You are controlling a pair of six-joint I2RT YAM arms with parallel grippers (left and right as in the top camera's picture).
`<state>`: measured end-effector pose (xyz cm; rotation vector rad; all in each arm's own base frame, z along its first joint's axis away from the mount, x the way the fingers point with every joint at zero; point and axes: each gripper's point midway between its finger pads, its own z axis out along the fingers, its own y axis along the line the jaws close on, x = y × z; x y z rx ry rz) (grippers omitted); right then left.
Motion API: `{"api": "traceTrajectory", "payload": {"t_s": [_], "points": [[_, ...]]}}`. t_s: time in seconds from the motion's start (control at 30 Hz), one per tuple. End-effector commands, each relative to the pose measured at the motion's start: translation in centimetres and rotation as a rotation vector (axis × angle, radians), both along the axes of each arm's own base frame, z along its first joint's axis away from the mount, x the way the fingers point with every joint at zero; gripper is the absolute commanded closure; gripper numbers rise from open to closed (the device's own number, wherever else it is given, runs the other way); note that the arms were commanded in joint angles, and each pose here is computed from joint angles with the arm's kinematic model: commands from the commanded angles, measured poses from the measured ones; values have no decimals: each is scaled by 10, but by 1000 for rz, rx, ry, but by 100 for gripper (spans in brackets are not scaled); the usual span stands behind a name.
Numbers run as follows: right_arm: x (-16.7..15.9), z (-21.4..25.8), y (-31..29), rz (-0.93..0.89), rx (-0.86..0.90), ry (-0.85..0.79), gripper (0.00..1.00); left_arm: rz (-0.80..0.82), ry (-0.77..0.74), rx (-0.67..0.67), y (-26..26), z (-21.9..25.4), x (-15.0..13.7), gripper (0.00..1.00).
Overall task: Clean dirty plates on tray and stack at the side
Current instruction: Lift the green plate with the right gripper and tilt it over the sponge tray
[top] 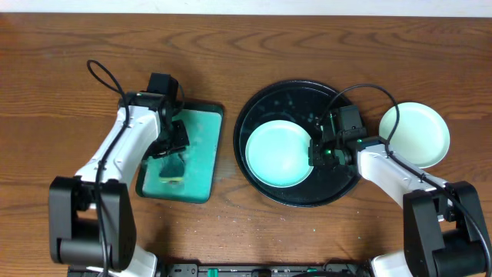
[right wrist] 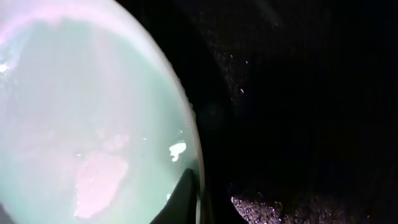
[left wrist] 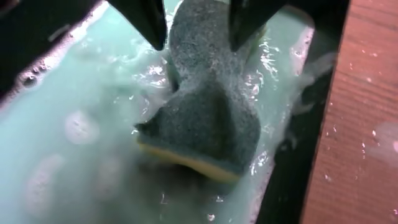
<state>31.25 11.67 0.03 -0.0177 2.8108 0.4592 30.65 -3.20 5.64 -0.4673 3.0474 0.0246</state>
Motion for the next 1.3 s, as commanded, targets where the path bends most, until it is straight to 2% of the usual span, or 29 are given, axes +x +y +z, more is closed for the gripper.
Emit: {"api": "traceTrajectory", "payload": {"t_s": [0.0, 0.03, 0.1, 0.27, 0.43, 0.63, 0.67, 1.07, 1.27], "points": [[-24, -24, -1, 3, -12, 102, 99, -8, -102, -41, -5, 33, 5, 53], [-21, -19, 0, 4, -9, 100, 99, -10, -140, -62, -8, 45, 5, 46], [-10, -3, 3, 5, -7, 83, 99, -16, -223, -94, -12, 72, 4, 42], [25, 52, 19, 79, 0, -34, 99, -22, -403, -116, -11, 126, -5, 40], [61, 115, 62, 200, 6, -242, 99, -28, -561, -134, -9, 170, -20, 35], [81, 160, 132, 361, -65, -556, 99, -32, -675, -146, -8, 200, -34, 32], [84, 167, 151, 389, -120, -648, 99, -32, -691, -148, -7, 204, -37, 22], [70, 207, 222, 519, -352, -1010, 99, -32, -684, -147, -7, 202, -36, 21], [58, 233, 233, 486, -484, -1134, 99, -31, -674, -146, -8, 199, -34, 21]]}}
